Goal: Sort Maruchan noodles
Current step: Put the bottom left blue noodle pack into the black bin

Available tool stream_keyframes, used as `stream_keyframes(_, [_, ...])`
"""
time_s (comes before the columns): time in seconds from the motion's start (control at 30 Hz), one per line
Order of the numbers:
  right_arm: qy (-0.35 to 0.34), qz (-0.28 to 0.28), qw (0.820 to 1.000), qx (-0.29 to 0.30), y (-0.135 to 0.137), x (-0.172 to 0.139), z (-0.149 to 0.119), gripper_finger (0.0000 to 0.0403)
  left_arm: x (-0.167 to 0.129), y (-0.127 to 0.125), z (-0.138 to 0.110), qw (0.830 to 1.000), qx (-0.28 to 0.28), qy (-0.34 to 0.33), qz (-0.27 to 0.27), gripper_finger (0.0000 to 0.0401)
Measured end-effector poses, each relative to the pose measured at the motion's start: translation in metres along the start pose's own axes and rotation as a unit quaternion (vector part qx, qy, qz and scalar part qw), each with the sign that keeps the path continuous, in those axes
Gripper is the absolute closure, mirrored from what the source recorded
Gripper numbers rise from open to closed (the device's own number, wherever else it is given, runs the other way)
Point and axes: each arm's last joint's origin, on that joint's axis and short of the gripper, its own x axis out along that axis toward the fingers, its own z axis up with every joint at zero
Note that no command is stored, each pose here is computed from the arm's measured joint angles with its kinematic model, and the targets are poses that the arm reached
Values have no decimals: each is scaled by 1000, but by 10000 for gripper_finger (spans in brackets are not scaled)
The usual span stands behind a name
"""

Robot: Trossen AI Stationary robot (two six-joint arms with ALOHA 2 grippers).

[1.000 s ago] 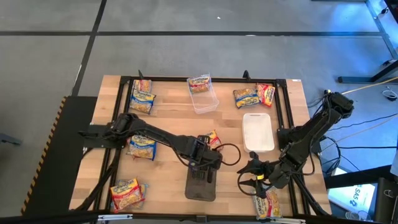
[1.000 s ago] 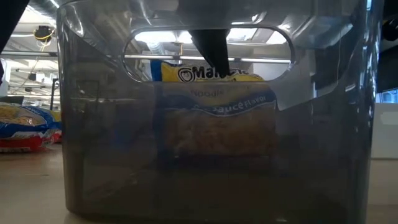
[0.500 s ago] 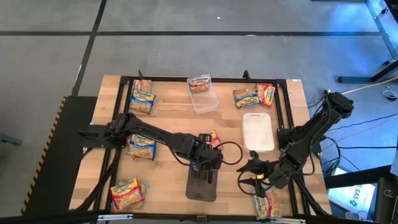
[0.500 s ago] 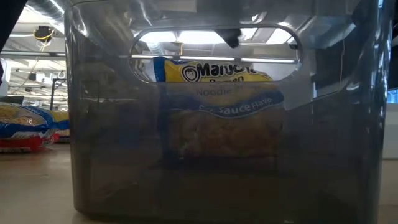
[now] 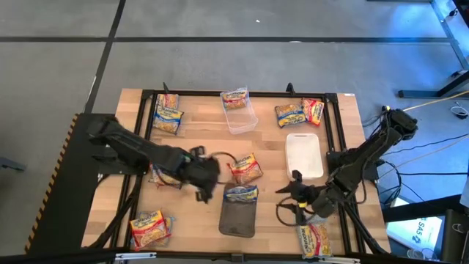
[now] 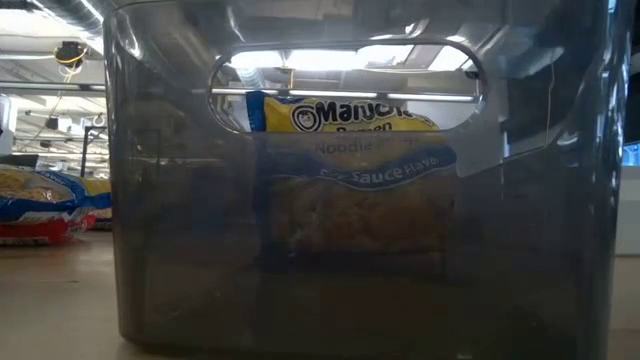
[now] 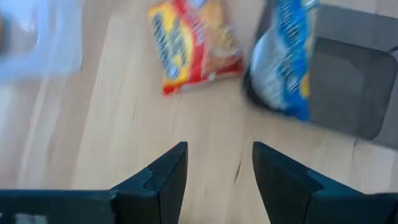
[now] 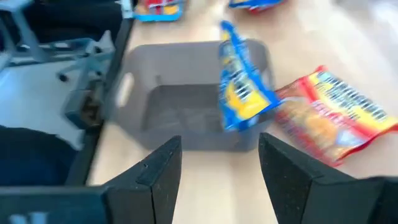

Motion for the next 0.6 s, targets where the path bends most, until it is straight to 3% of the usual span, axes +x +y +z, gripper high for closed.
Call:
stream_keyframes(0.1, [4, -21, 1000, -21, -13, 8, 7, 217, -7, 22, -26, 999, -53, 3, 3, 227])
stream_keyframes(0.23, [25, -52, 997, -41, -36, 20, 14, 217, -12, 40, -49, 997, -81, 1, 6, 227])
stream_keyframes(0.43, [55, -53, 996, -38, -67, 32, 25, 217, -11, 59, -53, 990, -136, -10, 41, 227])
stream_keyframes(0.6, [65, -40, 997, -30, -74, 34, 27, 217, -5, 69, -47, 983, -177, -7, 54, 222])
